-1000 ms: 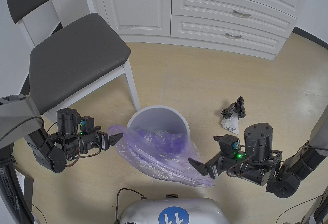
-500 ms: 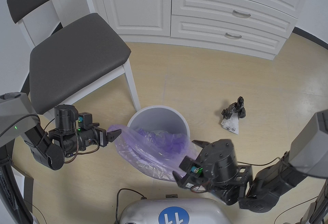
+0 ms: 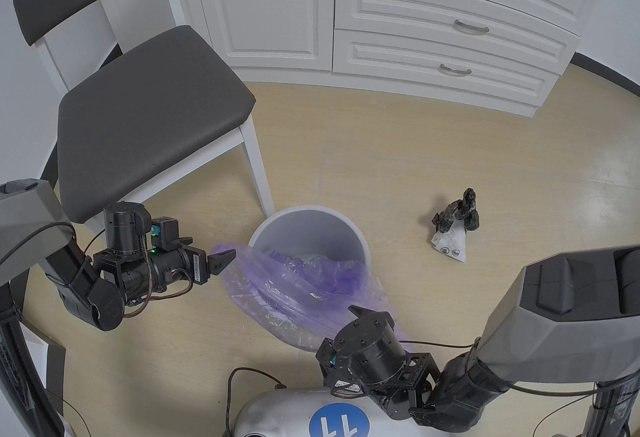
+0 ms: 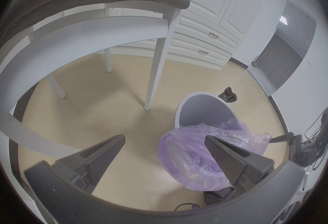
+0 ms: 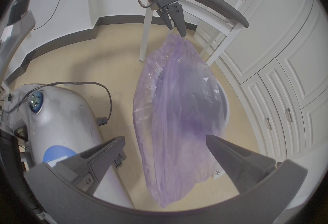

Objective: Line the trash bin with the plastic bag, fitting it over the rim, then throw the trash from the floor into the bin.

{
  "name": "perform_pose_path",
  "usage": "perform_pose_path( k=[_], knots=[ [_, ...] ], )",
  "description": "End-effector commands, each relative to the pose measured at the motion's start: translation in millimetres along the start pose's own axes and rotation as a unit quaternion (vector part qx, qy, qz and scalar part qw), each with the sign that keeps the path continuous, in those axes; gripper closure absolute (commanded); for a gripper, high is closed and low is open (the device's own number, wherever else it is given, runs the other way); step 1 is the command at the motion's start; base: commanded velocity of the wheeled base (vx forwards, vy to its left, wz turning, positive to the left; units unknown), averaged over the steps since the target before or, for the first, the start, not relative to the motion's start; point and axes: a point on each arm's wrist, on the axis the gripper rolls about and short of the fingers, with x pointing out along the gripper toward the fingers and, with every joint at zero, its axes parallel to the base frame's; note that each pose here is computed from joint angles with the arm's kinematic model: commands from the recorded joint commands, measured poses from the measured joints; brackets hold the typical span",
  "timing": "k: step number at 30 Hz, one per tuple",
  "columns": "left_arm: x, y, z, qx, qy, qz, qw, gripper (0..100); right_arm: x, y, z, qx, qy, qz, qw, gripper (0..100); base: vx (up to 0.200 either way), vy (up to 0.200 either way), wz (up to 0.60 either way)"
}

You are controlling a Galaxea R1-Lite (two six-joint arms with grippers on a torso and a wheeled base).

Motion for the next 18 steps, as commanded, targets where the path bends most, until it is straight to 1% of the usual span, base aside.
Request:
perform_pose_path(
  k=[1, 3, 8, 13, 18],
  knots=[
    [-1, 0, 1, 0.0, -0.003, 0.001, 1.0, 0, 30, -3, -3, 0.013, 0.015, -0.015, 0.9997, 0, 0.0, 0.0, 0.0],
    [-2, 1, 1, 0.0, -0.003, 0.002, 1.0, 0, 40, -11, -3, 0.022, 0.017, -0.026, 0.9993, 0, 0.0, 0.0, 0.0],
    [-4, 3, 4, 0.001, -0.008, 0.006, 0.9999, 0, 56, -21, -4, 0.036, 0.02, -0.043, 0.9982, 0, 0.0, 0.0, 0.0],
    [-5, 3, 5, 0.001, -0.01, 0.006, 0.9999, 0, 66, -35, 6, 0.053, 0.012, -0.058, 0.9968, 0, 0.0, 0.0, 0.0],
    [-5, 3, 6, 0.002, -0.011, 0.006, 0.9999, 0, 66, -43, 16, 0.07, 0.011, -0.055, 0.9959, 0, 0.0, 0.0, 0.0]
  ],
)
